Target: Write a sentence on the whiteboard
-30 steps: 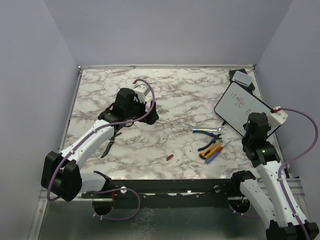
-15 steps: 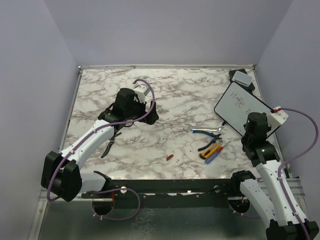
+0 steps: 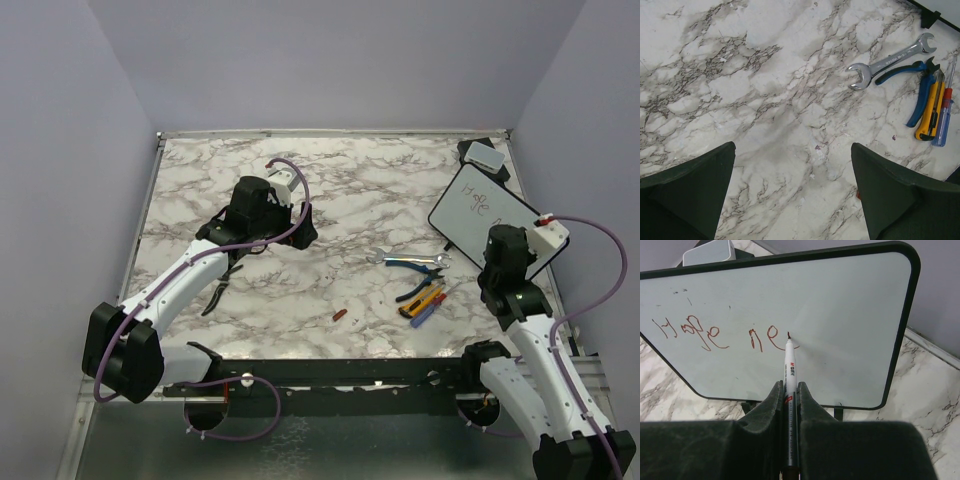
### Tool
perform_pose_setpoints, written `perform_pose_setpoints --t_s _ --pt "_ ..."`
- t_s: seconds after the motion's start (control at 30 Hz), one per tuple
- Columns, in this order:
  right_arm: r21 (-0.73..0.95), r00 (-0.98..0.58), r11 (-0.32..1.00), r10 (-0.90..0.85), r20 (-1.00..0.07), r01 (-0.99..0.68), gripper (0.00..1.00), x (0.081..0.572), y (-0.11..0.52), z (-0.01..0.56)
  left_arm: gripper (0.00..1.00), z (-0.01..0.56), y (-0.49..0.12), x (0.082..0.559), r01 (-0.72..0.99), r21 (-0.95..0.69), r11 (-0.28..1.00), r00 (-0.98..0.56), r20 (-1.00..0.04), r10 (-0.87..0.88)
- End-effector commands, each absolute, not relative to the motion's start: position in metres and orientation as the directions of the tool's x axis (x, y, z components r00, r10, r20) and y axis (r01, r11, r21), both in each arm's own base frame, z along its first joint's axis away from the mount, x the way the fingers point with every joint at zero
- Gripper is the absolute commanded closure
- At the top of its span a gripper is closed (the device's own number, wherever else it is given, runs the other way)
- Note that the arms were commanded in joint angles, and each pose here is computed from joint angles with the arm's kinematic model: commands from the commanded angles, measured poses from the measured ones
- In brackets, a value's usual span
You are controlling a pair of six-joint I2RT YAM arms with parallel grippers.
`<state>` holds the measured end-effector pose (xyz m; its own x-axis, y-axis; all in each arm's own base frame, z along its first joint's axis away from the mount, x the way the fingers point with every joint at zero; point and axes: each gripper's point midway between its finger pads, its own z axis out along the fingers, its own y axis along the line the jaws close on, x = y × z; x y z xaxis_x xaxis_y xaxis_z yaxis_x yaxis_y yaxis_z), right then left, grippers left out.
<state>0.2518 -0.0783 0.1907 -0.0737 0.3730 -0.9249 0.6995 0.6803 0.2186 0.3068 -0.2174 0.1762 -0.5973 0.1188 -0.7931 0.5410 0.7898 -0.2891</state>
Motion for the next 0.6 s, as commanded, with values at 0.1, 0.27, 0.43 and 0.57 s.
perform_pose_setpoints --t_s 0.1,0.27,0.43,0.57 --pt "0.201 -0.064 0.638 0.366 -0.928 0.743 1.00 0.245 -0.088 0.182 0.01 0.182 -0.217 0.305 0.557 -0.275 0.783 -0.571 -0.812 0.121" --pt "0.201 -0.074 0.635 0.378 -0.923 0.746 1.00 0.242 -0.087 0.178 0.01 0.183 -0.217 0.304 0.558 -0.276 0.783 -0.569 -0.813 0.120" --pt "0.208 -0.082 0.634 0.395 -0.915 0.745 1.00 0.239 -0.085 0.172 0.01 0.184 -0.218 0.303 0.559 -0.278 0.781 -0.569 -0.813 0.118" --pt "0.212 -0.093 0.636 0.411 -0.907 0.742 1.00 0.239 -0.082 0.165 0.01 0.184 -0.219 0.303 0.560 -0.280 0.780 -0.570 -0.814 0.116"
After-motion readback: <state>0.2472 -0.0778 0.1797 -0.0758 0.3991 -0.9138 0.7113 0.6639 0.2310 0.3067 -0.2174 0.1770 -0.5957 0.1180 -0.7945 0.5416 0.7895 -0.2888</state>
